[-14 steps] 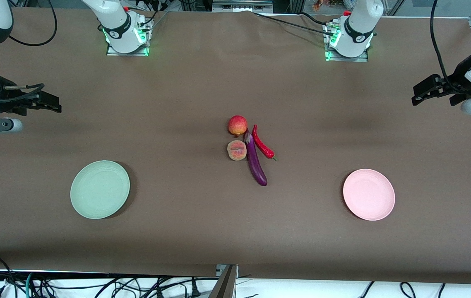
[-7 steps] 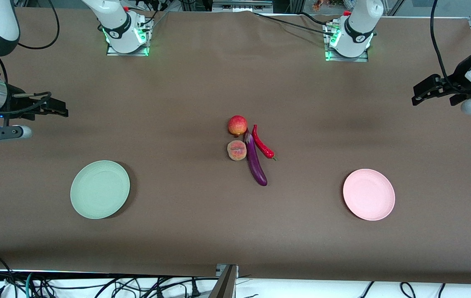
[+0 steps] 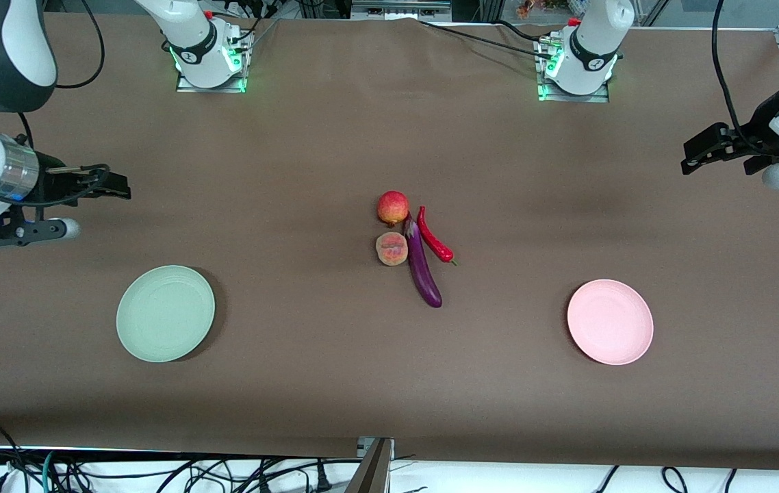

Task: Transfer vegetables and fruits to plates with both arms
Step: 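Reach the right gripper toward the pomegranate in the middle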

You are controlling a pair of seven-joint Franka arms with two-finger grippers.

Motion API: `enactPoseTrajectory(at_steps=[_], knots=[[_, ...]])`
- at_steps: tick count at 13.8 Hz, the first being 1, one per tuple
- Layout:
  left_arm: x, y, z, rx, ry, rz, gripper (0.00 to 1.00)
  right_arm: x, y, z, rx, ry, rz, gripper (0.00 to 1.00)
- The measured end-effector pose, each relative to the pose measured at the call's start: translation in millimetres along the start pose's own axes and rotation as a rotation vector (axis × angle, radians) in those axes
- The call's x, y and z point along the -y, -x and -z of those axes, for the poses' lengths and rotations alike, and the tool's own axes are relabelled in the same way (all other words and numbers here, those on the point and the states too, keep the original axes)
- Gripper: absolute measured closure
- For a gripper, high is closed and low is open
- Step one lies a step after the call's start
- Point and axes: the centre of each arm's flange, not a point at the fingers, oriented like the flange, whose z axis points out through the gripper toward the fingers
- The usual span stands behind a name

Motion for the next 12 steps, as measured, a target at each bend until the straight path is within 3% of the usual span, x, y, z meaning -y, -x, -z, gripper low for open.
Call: enactPoseTrajectory(at_steps=[4, 8, 12], knots=[[0, 0, 0, -0.001, 0.0, 0.0, 0.0, 73, -9, -11, -0.017, 0.021, -0.004, 0.0], [0, 0, 1, -0.001, 0.0, 0.0, 0.0, 170, -35, -56, -0.064, 0.023, -0.063, 0.0], [0, 0, 1, -0.002, 0.0, 0.0, 0.0, 277, -45, -121, -0.081, -0.025, -0.144, 0.0]])
